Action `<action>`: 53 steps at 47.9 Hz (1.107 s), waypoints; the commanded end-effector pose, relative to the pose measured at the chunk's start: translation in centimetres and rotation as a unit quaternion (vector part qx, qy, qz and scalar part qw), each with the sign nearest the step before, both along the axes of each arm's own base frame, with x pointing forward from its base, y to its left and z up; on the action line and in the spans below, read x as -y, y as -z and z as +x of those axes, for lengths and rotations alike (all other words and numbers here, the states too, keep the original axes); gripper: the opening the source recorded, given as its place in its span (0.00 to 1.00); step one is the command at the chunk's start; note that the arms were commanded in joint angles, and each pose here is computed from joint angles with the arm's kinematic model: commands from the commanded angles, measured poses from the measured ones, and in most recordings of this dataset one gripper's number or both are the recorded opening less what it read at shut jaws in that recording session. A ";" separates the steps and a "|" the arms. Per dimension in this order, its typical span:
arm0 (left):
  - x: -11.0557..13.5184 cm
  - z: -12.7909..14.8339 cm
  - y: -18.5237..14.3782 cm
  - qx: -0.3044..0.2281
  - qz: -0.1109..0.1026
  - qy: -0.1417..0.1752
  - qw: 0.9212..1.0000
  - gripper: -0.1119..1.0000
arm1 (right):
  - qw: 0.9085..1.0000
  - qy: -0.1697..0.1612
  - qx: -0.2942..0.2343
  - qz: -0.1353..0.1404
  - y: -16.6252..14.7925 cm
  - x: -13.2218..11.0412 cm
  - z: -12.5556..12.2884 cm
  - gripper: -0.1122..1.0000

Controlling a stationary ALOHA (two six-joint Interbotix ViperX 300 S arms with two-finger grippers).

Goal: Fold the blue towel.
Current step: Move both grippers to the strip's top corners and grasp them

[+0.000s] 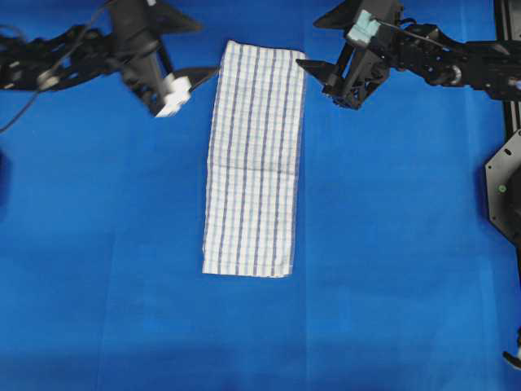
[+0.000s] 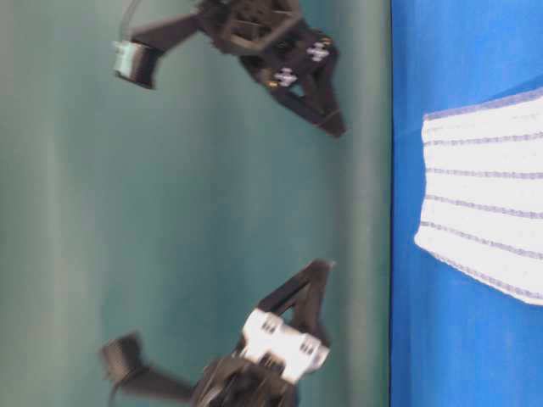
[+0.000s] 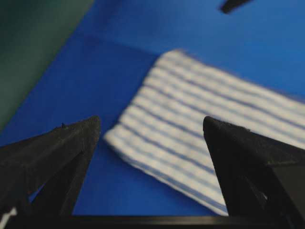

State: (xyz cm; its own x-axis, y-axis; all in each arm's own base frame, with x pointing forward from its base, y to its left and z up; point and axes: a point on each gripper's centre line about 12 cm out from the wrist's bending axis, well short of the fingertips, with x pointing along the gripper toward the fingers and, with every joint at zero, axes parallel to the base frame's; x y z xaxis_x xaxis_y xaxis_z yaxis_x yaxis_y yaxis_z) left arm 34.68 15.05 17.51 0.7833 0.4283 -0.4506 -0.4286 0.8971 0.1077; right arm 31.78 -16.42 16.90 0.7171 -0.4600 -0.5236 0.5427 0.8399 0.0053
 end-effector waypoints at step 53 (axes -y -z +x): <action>-5.7 3.3 9.4 -0.046 -0.001 -0.063 0.997 0.81 | 0.998 0.032 -0.057 0.006 7.7 2.4 2.8 0.73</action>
